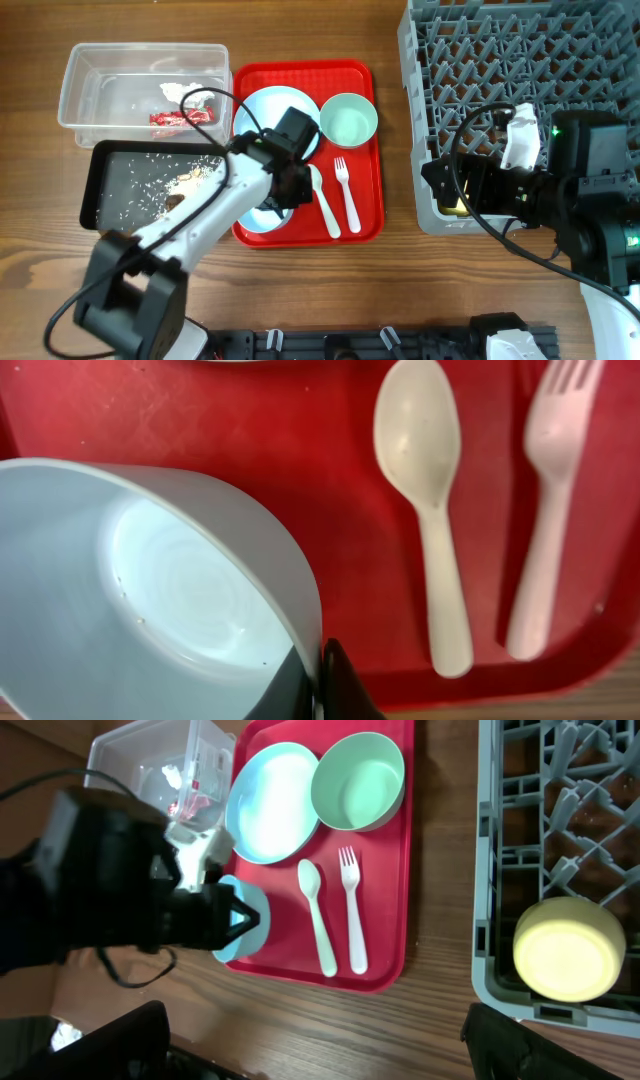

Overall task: Sort waste into correct bins and load items into the dishwasher rack
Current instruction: 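Place the blue bowl back on the red tray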

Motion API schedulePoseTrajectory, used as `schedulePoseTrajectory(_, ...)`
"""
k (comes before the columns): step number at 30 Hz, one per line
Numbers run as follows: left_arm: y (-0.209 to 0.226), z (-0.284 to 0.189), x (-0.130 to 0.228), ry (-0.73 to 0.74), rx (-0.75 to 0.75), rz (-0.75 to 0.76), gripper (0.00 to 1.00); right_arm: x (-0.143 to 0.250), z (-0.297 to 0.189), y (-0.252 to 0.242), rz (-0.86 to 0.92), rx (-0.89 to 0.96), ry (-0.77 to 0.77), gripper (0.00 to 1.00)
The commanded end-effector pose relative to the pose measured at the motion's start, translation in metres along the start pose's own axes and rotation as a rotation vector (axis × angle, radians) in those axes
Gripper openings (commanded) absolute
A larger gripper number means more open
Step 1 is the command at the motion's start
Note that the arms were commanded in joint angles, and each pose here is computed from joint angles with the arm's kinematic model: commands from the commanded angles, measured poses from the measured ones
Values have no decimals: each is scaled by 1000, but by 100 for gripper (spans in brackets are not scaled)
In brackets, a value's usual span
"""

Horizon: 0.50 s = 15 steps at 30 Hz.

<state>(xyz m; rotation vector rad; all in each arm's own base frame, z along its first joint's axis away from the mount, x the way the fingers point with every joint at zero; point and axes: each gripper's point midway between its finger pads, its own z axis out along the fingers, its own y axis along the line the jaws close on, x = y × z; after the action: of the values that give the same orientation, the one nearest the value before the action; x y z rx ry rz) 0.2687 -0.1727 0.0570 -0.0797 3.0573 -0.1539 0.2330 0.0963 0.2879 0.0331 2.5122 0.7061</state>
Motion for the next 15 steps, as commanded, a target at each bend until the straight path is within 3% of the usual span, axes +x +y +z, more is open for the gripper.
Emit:
schedulePoseTrajectory(1,7,9,-2,-7,-51,-26,22,-1,1,-2,-28,8,0,96)
schedulePoseTrajectory(3,7,6,-1,-11,-48,-26,47,-1,1,-2,-28,8,0,96)
schedulePoseTrajectory(5,7,-6,-2,-21,-41,-27,64,-1,1,-2,-31,9,-1,96)
schedulePoseTrajectory(6,6,-15,-2,-30,-35,-27,68,-1,1,-2,-32,9,-1,96)
schedulePoseTrajectory(12,4,-76,-7,-150,29,-22,73,-1,1,-4,-31,21,-4,97)
schedulePoseTrajectory(15,15,-118,-10,-281,33,-29,91,-3,1,-10,-29,56,-13,100)
